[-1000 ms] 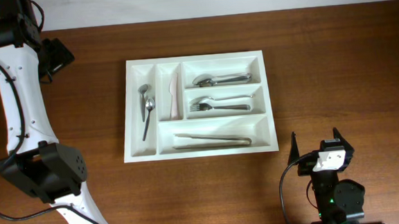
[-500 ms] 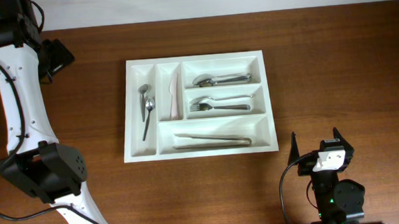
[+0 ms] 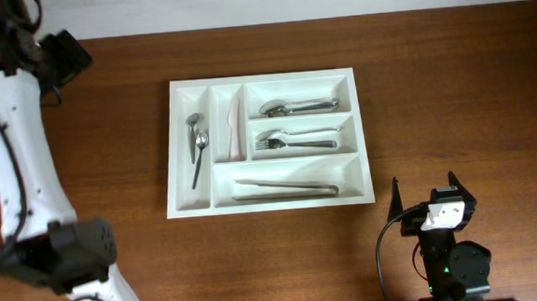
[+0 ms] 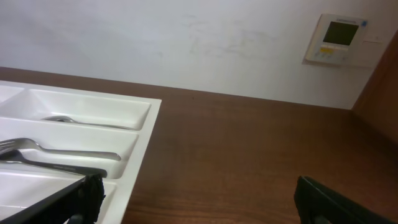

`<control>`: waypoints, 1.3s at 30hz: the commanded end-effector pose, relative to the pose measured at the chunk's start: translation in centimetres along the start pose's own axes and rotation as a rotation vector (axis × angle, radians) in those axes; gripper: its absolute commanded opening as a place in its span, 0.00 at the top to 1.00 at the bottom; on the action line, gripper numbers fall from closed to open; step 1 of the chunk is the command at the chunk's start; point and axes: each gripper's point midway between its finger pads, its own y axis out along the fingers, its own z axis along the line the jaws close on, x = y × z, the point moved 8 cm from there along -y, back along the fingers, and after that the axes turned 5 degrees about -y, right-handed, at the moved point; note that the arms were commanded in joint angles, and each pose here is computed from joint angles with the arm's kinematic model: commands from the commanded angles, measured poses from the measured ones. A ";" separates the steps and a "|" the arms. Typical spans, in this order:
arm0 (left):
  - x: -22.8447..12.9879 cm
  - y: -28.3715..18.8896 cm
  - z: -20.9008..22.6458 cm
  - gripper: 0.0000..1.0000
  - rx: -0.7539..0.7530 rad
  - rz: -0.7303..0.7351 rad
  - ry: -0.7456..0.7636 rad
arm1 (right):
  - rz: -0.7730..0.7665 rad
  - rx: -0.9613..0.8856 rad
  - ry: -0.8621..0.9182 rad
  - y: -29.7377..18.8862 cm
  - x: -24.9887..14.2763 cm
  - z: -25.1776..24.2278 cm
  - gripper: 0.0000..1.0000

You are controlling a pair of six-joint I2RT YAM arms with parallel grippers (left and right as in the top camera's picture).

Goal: Pack container

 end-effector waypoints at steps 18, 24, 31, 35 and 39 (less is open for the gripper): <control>-6.9 -6.1 5.1 0.01 -0.153 -0.340 -0.039 | 0.002 -0.014 0.003 0.0 -0.3 0.0 0.01; -12.4 -5.8 8.2 0.01 -0.148 -0.332 -0.038 | 0.002 -0.014 0.003 0.0 -0.3 0.0 0.01; -16.6 -6.4 10.6 0.01 -0.177 -0.467 -0.050 | 0.003 -0.013 0.003 0.0 -0.3 0.0 0.01; -18.7 -6.2 11.4 0.01 -0.209 -0.528 -0.046 | 0.003 -0.013 0.003 0.0 -0.3 0.0 0.01; -20.1 -6.0 12.0 0.01 -0.240 -0.554 -0.047 | 0.003 -0.013 0.003 0.0 -0.3 0.0 0.01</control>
